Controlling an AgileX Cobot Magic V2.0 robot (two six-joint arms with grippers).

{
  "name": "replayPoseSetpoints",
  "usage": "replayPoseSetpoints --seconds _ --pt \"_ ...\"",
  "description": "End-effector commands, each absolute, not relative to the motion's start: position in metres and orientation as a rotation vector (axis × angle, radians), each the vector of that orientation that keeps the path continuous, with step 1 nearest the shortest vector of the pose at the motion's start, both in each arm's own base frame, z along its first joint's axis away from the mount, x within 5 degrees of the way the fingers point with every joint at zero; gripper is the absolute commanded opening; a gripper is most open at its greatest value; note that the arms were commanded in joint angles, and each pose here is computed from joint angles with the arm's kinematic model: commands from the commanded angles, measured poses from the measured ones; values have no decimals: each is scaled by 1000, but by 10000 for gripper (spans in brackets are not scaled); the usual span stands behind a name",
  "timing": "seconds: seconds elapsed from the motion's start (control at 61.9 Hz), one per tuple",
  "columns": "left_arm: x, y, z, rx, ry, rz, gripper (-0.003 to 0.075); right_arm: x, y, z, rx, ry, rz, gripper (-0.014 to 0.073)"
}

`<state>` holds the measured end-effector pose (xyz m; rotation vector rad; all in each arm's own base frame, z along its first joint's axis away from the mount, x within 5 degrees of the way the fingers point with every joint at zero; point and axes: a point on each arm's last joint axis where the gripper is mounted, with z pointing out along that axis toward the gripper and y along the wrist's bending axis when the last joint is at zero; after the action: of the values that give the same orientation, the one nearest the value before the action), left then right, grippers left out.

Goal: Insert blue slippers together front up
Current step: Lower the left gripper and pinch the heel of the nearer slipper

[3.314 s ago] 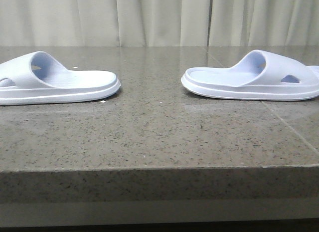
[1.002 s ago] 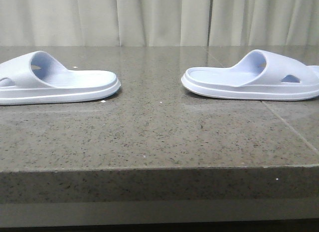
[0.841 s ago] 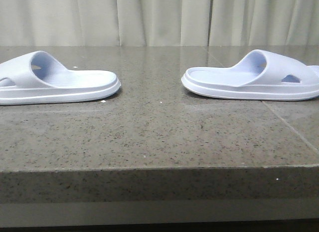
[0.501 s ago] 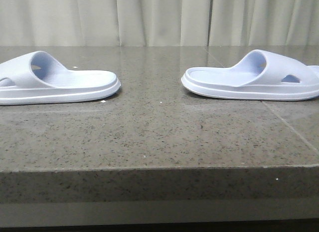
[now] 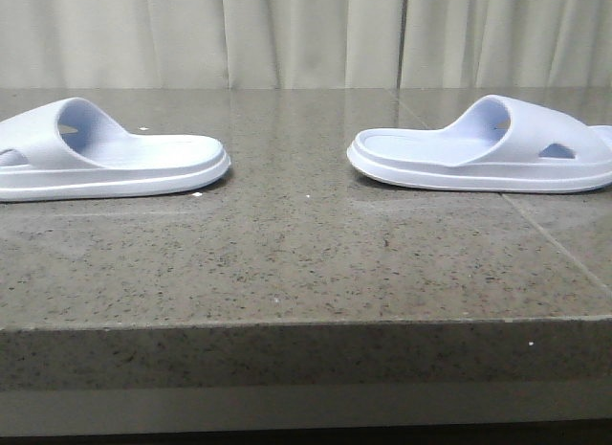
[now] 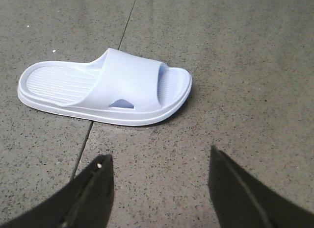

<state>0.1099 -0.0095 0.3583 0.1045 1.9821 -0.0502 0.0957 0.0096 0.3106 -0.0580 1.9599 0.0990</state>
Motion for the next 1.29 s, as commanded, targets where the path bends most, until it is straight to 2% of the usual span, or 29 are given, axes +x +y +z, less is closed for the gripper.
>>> replayPoseSetpoints --seconds 0.0,0.129,0.275,0.404,0.437,0.631,0.792,1.019,1.277 --pt "126 -8 376 122 1996 0 492 100 8 327 -53 1869 83 454" --pt "157 2 373 60 2140 121 493 99 8 327 -53 1869 83 454" --pt "187 20 365 -99 2301 115 492 99 8 327 -53 1869 83 454" --pt "220 40 354 -167 2398 -38 492 99 8 327 -53 1869 83 454" --pt "231 44 350 -172 2405 -137 492 99 8 327 -53 1869 83 454" --pt "264 60 330 -233 2376 -474 493 100 8 327 -53 1868 83 454" --pt "293 62 300 -255 2388 -657 492 100 8 327 -53 1868 83 454" --pt "315 55 269 -230 2429 -763 492 100 8 327 -53 1868 83 454" --pt "329 45 249 -218 2442 -845 484 100 8 327 -53 1868 83 454"
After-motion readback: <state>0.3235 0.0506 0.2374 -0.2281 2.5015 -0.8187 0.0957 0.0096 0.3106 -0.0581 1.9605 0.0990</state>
